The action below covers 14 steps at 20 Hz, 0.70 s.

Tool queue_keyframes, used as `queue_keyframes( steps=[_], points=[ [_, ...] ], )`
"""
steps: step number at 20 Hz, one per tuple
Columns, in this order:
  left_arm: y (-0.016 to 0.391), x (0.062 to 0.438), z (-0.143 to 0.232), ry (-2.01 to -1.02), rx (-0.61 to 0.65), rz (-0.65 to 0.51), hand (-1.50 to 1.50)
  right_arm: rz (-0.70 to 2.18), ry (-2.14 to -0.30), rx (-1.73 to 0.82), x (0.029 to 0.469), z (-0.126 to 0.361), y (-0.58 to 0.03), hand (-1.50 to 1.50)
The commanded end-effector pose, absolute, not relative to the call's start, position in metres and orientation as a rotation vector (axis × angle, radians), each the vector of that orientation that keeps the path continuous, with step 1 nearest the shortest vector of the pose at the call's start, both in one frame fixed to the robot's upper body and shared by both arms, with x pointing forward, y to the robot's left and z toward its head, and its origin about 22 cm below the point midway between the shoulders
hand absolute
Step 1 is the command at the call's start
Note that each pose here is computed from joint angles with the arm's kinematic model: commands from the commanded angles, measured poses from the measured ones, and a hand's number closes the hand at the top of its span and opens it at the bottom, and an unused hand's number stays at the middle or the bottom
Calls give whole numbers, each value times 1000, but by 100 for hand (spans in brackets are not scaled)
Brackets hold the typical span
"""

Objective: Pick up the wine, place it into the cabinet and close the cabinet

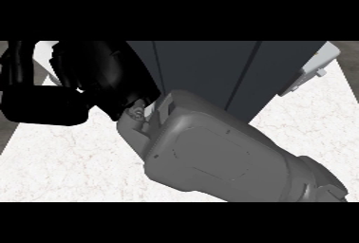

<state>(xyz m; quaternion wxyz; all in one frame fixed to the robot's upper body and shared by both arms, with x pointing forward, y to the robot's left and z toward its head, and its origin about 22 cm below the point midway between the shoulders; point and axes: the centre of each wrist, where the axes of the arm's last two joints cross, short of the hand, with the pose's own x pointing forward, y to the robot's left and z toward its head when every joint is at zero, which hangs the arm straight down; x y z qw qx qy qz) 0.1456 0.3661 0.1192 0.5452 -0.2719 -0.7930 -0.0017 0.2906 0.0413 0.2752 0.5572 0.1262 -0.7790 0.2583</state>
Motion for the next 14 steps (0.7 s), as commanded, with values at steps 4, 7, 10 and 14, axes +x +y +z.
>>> queue_keyframes(
  steps=[4,7,10,14],
  points=[
    [380,156,128,-1897,-614,-20,150,534,-1811,195,361,243,31,150],
    [372,151,128,-1912,-617,0,150,531,-1785,136,374,232,27,150],
    [378,154,127,-1904,-615,-8,150,502,-1794,80,389,235,7,150],
    [374,155,133,-1926,-626,3,150,511,-1793,37,400,219,-11,150]
  ],
)
